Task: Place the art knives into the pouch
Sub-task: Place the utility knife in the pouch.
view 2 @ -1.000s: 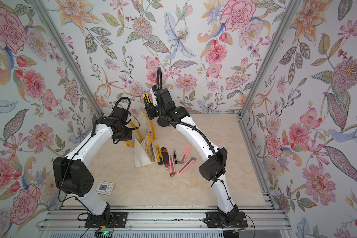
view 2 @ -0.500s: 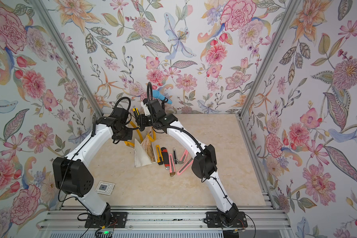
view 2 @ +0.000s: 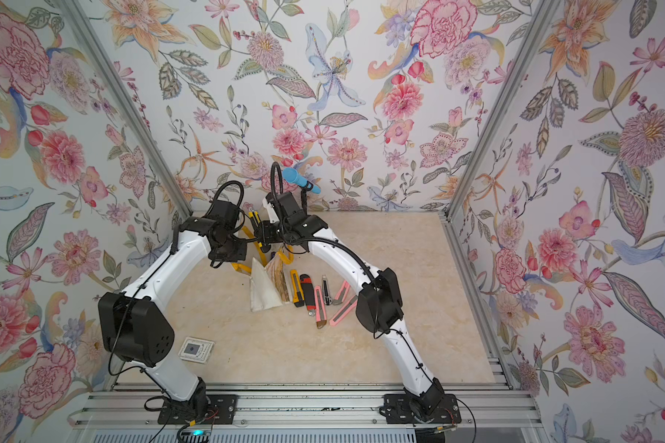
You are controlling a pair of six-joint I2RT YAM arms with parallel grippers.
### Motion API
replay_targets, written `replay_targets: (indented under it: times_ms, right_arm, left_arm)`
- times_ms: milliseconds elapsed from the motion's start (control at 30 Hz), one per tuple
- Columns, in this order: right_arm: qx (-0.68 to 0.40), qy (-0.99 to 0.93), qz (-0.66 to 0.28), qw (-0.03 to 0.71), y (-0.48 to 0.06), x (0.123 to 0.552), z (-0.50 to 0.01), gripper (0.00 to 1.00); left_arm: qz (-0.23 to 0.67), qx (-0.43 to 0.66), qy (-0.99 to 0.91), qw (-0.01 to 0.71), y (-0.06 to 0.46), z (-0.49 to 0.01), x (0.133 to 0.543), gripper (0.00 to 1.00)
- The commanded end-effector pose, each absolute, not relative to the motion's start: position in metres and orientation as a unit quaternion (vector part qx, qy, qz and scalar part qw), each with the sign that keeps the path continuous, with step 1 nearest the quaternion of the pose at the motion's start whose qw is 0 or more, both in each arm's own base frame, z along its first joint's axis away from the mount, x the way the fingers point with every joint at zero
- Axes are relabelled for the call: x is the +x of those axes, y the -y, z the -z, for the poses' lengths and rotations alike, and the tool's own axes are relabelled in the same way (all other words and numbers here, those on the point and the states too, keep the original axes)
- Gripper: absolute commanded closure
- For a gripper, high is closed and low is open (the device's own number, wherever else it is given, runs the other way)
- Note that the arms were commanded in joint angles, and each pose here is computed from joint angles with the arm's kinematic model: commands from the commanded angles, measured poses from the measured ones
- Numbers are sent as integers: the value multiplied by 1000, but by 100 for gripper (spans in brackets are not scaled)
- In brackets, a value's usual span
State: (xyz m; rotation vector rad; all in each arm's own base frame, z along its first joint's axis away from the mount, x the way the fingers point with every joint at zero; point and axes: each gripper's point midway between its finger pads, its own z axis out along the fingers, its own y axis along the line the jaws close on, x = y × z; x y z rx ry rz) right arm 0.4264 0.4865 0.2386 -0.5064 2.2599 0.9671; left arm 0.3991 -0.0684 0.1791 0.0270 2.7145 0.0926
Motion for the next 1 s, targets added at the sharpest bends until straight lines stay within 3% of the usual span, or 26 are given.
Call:
replay_targets:
  times_ms: [0, 967]
  right_arm:
    - [-190, -868, -352, 295, -483, 424, -223, 75]
    - [-180, -896, -291, 284, -462, 427, -201, 70]
  left_arm:
    - [-30, 18, -976, 214, 71, -182, 393, 100]
    - [-30, 4, -975, 221, 69, -187, 390, 100]
